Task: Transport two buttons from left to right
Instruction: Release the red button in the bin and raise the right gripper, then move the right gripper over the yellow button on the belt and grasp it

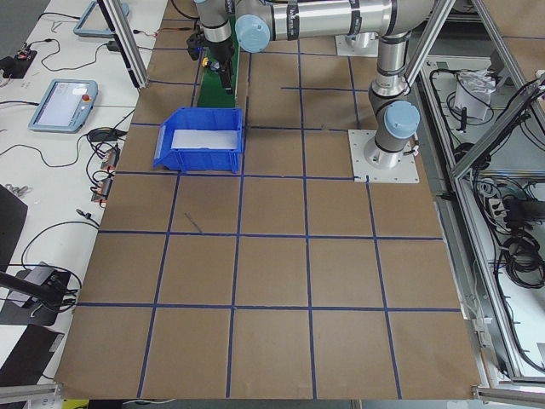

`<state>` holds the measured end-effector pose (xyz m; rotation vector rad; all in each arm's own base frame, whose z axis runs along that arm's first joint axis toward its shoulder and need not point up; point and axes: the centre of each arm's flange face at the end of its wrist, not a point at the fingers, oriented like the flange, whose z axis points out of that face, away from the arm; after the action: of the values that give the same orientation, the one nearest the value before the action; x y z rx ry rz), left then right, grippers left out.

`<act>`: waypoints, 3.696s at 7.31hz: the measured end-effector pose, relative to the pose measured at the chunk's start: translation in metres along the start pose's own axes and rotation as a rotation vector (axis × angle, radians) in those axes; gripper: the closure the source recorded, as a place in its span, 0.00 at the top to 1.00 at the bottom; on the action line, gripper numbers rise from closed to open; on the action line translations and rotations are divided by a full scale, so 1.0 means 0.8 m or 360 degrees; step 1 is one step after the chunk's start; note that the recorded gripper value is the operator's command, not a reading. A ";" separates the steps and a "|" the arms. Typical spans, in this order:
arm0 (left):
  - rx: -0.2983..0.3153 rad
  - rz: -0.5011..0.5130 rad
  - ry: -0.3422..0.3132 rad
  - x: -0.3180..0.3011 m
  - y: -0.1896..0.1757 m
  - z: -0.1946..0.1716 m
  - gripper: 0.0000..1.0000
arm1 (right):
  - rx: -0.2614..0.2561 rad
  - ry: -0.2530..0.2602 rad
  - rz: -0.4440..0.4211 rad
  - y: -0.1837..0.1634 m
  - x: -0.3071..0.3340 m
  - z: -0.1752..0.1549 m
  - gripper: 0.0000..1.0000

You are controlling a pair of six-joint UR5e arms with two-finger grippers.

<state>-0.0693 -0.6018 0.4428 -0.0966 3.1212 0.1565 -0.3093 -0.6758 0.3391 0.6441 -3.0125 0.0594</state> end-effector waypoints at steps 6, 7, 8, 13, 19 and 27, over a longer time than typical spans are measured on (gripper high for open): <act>0.0000 0.0002 -0.0002 0.000 0.000 0.000 1.00 | 0.0096 -0.0010 0.0120 -0.150 -0.234 -0.100 0.94; -0.0002 0.0003 0.0000 0.000 -0.001 0.001 1.00 | 0.0062 -0.0048 0.0263 -0.167 -0.275 -0.092 0.97; -0.0006 0.0003 0.0002 0.000 -0.002 0.003 1.00 | 0.0023 -0.0075 0.0461 -0.177 -0.311 -0.083 0.99; 0.0020 0.0007 -0.0001 0.005 -0.004 -0.006 1.00 | 0.0019 -0.0088 0.0773 -0.217 -0.460 -0.074 0.98; 0.0087 -0.0004 -0.0058 0.011 0.026 -0.038 1.00 | 0.0158 -0.0091 0.0924 -0.261 -0.576 -0.005 0.97; 0.0099 -0.0021 -0.0061 0.015 0.031 -0.043 1.00 | 0.0149 -0.0107 0.0913 -0.288 -0.599 0.034 0.95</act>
<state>-0.0836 -0.5817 0.4789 -0.1123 3.0832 0.0599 0.2204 -0.6920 0.2859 -0.2362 -3.1634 0.2072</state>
